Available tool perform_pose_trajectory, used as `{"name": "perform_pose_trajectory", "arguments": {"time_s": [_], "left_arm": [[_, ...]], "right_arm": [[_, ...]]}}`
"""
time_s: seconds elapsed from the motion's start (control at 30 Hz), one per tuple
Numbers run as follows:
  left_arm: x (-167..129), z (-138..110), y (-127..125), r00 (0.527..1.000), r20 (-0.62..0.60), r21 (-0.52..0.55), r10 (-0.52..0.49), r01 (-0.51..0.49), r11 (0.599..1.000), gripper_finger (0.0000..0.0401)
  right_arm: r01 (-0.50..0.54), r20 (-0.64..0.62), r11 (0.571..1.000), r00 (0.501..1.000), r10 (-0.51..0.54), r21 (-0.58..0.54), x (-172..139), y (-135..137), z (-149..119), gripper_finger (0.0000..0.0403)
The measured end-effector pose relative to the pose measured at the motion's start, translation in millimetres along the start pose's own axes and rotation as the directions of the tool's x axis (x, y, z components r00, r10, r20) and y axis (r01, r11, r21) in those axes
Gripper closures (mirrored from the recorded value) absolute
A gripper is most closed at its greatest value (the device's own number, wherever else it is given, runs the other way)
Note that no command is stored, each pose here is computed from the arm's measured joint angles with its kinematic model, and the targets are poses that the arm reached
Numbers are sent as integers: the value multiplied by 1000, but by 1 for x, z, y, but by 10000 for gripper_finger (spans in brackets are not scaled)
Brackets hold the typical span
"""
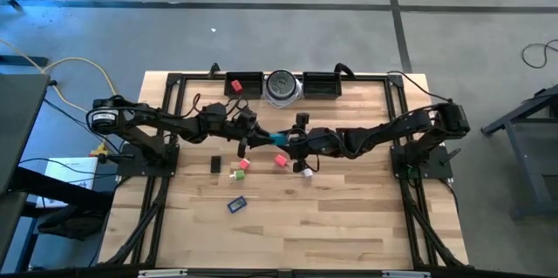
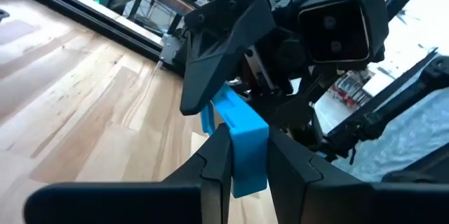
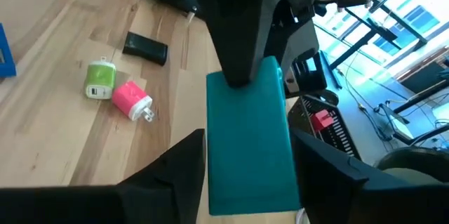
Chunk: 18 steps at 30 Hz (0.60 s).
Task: Pick & Place Office items
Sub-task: Put the light blue digital clock into the right black basket
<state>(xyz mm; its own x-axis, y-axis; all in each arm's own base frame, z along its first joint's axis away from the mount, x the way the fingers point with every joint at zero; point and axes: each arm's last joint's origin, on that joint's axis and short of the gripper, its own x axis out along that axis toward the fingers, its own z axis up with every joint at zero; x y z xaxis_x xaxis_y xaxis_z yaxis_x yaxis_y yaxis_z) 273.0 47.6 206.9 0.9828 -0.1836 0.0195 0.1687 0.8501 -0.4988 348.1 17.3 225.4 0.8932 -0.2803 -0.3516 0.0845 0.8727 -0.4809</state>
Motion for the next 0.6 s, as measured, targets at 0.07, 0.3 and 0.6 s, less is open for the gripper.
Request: {"name": "perform_pose_trajectory", "arguments": {"time_s": [0.07,0.3,0.6], "left_arm": [[0,0,0,1000,-2,32,-6,6,999,345],[-1,-2,2,999,-31,113,-12,15,993,345],[-3,-4,8,997,-78,239,-12,30,970,345]], "right_arm": [[4,11,1000,1000,-4,5,-3,-2,3,218],[26,66,998,997,-29,49,-24,-16,18,220],[-193,146,965,975,168,179,-52,-35,27,220]]}}
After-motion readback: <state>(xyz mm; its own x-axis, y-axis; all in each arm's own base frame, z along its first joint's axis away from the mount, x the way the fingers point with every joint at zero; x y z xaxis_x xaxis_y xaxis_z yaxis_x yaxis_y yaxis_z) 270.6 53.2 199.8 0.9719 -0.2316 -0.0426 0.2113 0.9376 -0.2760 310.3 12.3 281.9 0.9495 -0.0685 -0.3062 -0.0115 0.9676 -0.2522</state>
